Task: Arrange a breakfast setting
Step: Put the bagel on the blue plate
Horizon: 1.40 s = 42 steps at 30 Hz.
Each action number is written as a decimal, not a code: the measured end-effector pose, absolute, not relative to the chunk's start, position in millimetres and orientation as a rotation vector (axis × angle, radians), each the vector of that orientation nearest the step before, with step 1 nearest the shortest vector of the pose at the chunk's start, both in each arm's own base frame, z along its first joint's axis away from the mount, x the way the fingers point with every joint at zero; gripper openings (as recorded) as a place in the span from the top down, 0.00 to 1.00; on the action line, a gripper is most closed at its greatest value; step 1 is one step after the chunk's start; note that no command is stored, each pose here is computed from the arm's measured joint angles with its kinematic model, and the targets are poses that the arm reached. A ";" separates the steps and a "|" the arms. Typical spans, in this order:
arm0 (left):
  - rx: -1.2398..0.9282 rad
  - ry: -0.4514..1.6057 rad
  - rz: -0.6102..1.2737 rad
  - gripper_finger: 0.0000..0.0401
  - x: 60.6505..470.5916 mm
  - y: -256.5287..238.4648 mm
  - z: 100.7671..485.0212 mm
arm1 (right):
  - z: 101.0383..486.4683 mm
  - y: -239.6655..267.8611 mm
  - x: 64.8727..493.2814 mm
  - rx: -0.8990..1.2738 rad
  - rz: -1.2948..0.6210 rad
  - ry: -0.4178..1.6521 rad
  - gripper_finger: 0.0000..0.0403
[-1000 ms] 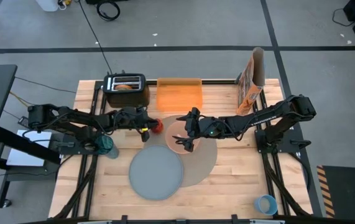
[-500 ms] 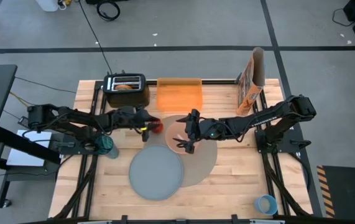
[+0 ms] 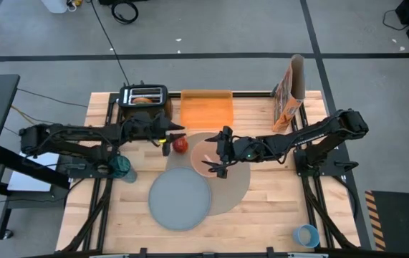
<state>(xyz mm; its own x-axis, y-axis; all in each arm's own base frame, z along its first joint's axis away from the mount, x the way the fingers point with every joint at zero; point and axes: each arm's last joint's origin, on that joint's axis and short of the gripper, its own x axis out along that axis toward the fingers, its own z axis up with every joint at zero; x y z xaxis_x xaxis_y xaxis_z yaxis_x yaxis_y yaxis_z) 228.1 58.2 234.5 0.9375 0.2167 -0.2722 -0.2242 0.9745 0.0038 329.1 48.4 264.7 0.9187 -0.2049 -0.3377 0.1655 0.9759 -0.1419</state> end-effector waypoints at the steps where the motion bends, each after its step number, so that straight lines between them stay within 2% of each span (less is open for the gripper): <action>1: -0.025 0.308 0.254 0.67 228.0 60.7 241.4 | 265.5 48.2 328.4 -0.112 -0.191 0.359 0.04; 5: -0.005 0.410 0.406 0.67 226.6 72.8 276.2 | 265.7 48.5 327.7 -0.111 -0.186 0.364 0.04; 10: 0.087 0.597 0.499 0.67 216.0 82.2 307.9 | 262.9 50.5 326.1 -0.104 -0.180 0.393 0.04; 18: 0.155 0.956 0.622 0.67 169.2 122.0 332.0 | 258.8 63.9 321.7 -0.126 -0.137 0.437 0.04; 21: 0.125 1.020 0.667 0.67 153.4 142.3 338.4 | 258.8 67.7 321.0 -0.128 -0.125 0.436 0.04; 25: 0.109 1.098 0.647 0.67 145.2 164.4 341.8 | 258.8 68.5 320.9 -0.127 -0.116 0.437 0.04; 35: 0.194 1.391 0.415 0.67 161.6 214.1 312.7 | 258.3 65.7 321.9 -0.106 -0.061 0.444 0.04; 42: 0.175 1.437 0.349 0.67 154.5 218.7 308.4 | 254.5 65.4 319.9 -0.102 -0.064 0.487 0.04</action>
<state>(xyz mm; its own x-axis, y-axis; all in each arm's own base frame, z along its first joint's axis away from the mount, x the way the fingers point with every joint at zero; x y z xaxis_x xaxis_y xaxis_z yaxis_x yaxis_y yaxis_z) 154.5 218.7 308.4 0.0946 0.3381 -0.9364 -0.1294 0.9368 0.3251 319.9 65.4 254.5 0.8818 -0.0858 -0.4638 0.0371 0.9929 -0.1132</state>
